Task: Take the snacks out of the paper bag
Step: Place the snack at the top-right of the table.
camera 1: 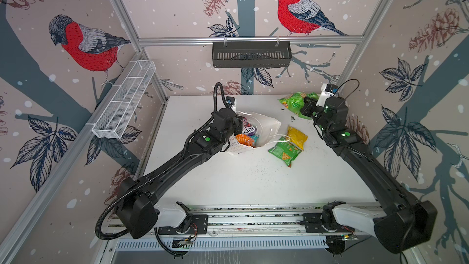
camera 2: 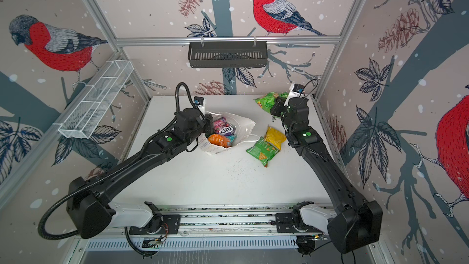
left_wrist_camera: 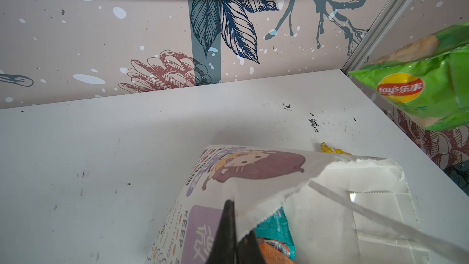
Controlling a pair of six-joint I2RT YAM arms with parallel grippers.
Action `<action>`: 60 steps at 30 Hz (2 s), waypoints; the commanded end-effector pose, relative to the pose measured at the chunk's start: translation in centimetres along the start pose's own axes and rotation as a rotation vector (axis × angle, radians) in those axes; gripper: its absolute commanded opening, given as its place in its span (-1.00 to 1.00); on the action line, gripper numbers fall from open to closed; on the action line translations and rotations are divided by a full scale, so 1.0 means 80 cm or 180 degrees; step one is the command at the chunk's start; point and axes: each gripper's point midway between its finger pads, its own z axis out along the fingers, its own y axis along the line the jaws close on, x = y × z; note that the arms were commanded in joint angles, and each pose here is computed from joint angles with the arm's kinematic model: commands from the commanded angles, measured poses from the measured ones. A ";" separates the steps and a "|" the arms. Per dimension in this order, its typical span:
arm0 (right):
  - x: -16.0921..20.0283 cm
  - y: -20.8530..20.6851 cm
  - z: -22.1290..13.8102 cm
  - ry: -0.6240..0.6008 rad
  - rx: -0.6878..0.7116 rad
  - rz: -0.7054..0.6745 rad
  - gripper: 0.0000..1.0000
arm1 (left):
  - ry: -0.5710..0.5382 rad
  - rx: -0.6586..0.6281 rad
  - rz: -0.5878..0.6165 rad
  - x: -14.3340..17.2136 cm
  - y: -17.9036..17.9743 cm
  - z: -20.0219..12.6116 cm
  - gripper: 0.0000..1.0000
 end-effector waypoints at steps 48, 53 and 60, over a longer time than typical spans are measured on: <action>0.204 -0.158 0.039 0.0900 0.1137 0.0217 0.89 | -0.0045 0.0188 -0.0077 0.037 -0.003 -0.005 -1.00; 0.200 -0.145 0.033 0.0879 0.1109 0.0092 0.99 | -0.0078 0.0022 -0.0037 0.031 0.007 -0.003 -1.00; 0.190 -0.132 0.022 0.0812 0.1021 0.0052 0.99 | -0.0228 -0.0300 -0.0115 -0.006 0.033 0.019 -1.00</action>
